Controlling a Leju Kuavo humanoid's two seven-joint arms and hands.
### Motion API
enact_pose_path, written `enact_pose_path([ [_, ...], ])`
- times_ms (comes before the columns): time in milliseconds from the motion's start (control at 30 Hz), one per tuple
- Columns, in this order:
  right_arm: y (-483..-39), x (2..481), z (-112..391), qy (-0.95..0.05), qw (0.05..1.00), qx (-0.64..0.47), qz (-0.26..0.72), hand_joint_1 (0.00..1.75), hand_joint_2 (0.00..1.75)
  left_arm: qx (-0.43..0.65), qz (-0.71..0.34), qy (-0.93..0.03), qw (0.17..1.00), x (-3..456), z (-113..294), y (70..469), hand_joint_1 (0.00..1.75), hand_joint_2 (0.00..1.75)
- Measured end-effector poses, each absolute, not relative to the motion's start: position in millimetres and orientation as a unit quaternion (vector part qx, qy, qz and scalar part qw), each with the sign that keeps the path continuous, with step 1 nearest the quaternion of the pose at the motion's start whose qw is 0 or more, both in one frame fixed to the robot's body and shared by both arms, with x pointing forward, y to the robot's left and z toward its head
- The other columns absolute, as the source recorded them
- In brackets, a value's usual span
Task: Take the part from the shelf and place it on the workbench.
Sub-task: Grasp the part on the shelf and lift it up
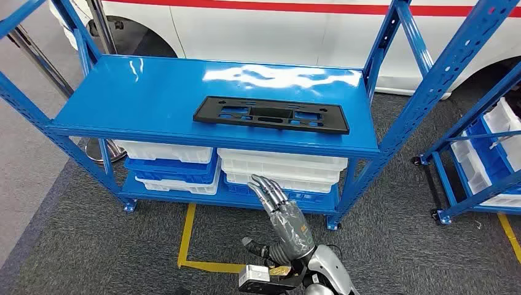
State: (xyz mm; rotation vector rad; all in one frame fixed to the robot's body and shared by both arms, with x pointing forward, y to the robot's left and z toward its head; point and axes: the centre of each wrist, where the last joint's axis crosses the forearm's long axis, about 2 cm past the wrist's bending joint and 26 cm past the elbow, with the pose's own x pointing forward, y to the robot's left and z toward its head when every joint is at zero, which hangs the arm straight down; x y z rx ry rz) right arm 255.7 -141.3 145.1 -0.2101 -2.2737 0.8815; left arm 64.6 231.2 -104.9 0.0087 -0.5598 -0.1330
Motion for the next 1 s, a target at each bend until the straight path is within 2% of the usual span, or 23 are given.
enact_pose_path([
  [1000,-151.0,255.4,143.0,-0.87,0.346,-0.1,0.337,0.0,1.75,0.009,-0.068,-0.274,0.959,62.9,-105.2,231.0,0.0,0.0],
])
